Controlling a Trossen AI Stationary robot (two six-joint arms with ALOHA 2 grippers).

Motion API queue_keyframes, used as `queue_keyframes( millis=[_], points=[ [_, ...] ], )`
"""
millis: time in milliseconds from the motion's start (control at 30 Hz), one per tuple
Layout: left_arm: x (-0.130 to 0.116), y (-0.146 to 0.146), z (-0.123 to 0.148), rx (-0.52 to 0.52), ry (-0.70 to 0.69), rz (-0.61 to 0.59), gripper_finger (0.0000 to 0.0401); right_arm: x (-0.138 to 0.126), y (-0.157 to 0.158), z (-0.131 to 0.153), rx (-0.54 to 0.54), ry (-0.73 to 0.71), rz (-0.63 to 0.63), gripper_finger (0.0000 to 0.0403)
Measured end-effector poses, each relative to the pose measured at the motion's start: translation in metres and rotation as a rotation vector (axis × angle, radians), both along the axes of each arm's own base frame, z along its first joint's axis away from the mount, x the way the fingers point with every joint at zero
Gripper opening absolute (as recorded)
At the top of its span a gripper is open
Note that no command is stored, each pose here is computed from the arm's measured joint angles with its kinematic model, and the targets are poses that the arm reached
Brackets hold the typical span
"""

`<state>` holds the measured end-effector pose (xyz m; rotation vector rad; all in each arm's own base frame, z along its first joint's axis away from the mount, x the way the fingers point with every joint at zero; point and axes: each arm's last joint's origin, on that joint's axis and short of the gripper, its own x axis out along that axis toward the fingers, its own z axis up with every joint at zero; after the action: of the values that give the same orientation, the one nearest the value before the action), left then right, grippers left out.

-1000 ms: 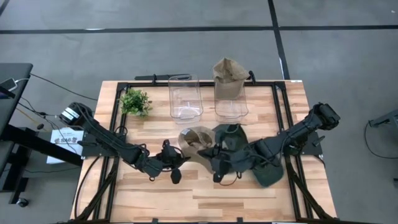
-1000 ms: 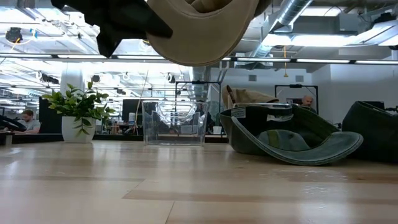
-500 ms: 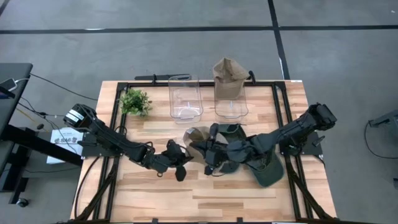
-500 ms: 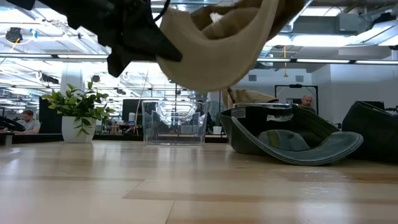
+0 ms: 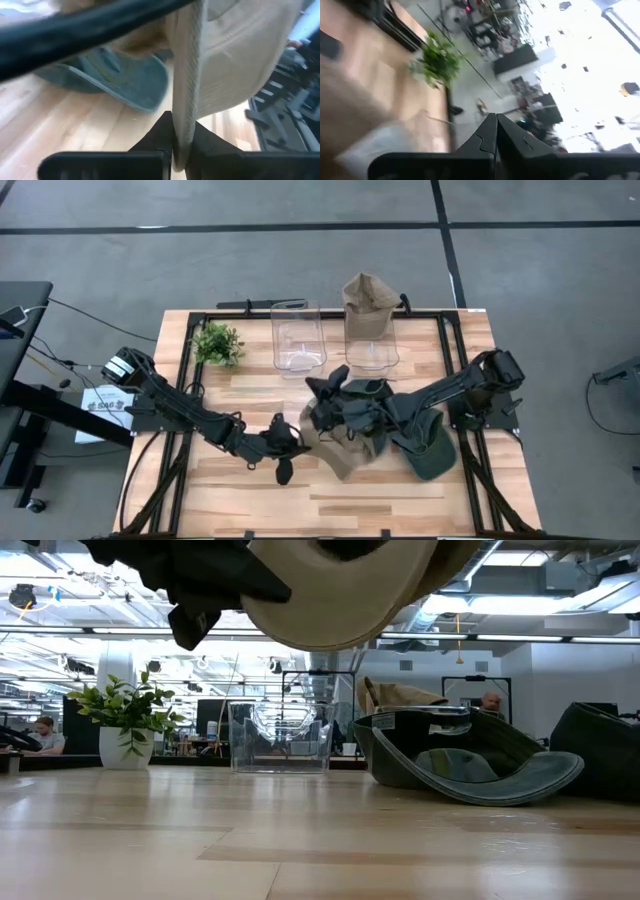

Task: Pick & Place hat
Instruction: Put the brown cap into the right transparent bin

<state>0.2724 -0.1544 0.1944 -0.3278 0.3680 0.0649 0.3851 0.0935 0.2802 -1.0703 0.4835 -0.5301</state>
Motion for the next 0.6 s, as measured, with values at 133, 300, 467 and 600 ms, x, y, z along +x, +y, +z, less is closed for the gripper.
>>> queue_keyframes(
  millis=[133,300,467,600],
  points=[
    [-0.001,-0.002,0.000,-0.010,0.007,-0.033,0.0017,-0.003,-0.009,0.008,-0.079,0.035,-0.080,0.0000],
    [0.000,-0.001,0.000,-0.008,0.006,-0.023,0.0017,-0.007,-0.010,0.019,-0.122,0.020,-0.118,0.0000],
    [0.001,0.002,-0.001,0.002,0.013,-0.004,0.0017,-0.011,0.002,0.036,-0.195,-0.033,-0.120,0.0000],
    [0.001,0.002,-0.001,0.012,0.007,0.018,0.0017,-0.016,0.010,0.048,-0.251,-0.068,-0.120,0.0000]
  ],
)
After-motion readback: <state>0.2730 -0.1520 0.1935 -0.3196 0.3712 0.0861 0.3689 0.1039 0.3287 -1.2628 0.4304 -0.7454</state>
